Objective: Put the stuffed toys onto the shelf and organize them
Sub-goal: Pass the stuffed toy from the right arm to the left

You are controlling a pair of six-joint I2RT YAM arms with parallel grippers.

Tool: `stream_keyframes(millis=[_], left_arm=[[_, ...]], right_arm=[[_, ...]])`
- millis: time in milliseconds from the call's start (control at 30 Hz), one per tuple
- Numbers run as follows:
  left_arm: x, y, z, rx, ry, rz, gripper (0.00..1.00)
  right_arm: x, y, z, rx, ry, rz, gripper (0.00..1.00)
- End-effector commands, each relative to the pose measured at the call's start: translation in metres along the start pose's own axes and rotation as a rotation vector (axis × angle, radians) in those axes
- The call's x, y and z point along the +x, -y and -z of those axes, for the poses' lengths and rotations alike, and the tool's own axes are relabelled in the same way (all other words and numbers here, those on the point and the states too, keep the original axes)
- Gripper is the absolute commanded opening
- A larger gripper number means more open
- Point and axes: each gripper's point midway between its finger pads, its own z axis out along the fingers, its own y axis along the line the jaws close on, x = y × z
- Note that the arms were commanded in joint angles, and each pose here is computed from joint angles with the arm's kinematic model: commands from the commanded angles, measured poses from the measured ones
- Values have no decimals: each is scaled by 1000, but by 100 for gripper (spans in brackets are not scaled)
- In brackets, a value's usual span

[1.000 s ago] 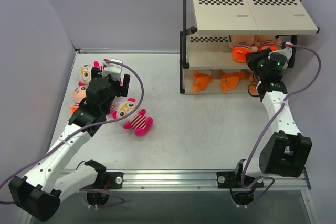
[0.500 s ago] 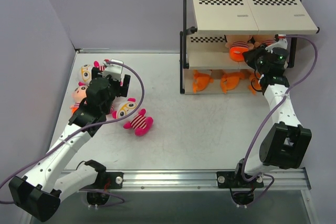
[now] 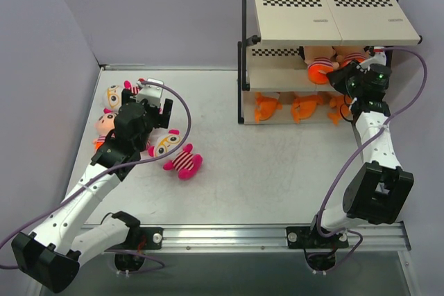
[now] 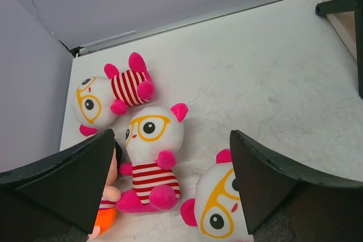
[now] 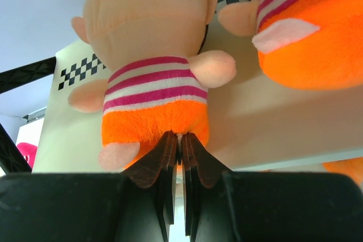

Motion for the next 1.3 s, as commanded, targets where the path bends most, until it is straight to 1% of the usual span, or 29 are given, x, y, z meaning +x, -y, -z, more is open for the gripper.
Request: stream_keyframes(millis=[0, 100, 133, 200, 500, 667, 733, 767, 800, 867, 900, 1033, 1067, 1167, 1200, 1267], left_arm=[[-16, -4, 3, -16, 57, 19, 91], [-16, -4, 3, -16, 58, 20, 91], [-16, -4, 3, -15, 55, 17, 91], [-16, -4, 3, -15, 55, 18, 91], [-15, -2, 2, -11, 54, 17, 91], [-15, -2, 2, -10, 52, 15, 91], [-15, -2, 1, -10, 52, 15, 91], [-14, -2, 1, -10, 49, 12, 91], [-14, -2, 1, -9, 51, 14, 91], [-14, -2, 1, -9, 51, 12, 91], [-14, -2, 1, -9, 51, 12, 91], [-15, -1, 1, -7, 53, 13, 91], [-14, -1, 1, -7, 51, 14, 91], [-15, -1, 2, -8, 54, 15, 91], [-15, -1, 2, -6, 53, 13, 91], [-15, -1, 2, -7, 53, 13, 91]], right_arm=[[-21, -14, 7, -42, 28, 51, 3], [-24, -16, 5, -48, 32, 53, 4], [-26, -17, 5, -53, 37, 55, 7], [-28, -18, 4, -60, 44, 49, 9], [-34, -24, -6, -103, 52, 61, 6], [-30, -21, -12, -107, 45, 56, 6], [-29, -20, -13, -105, 43, 53, 8], [-28, -19, -13, -104, 40, 51, 10], [-29, -19, -14, -103, 42, 51, 15], [-28, -18, -12, -97, 49, 49, 20], [-27, -17, -11, -92, 50, 47, 24], [-30, -15, -3, -60, 74, 42, 31], [-31, -13, -2, -49, 78, 39, 34], [-39, -13, 3, -25, 107, 44, 40], [-41, -13, 5, -18, 113, 42, 44], [-47, -15, 11, -8, 137, 41, 48]])
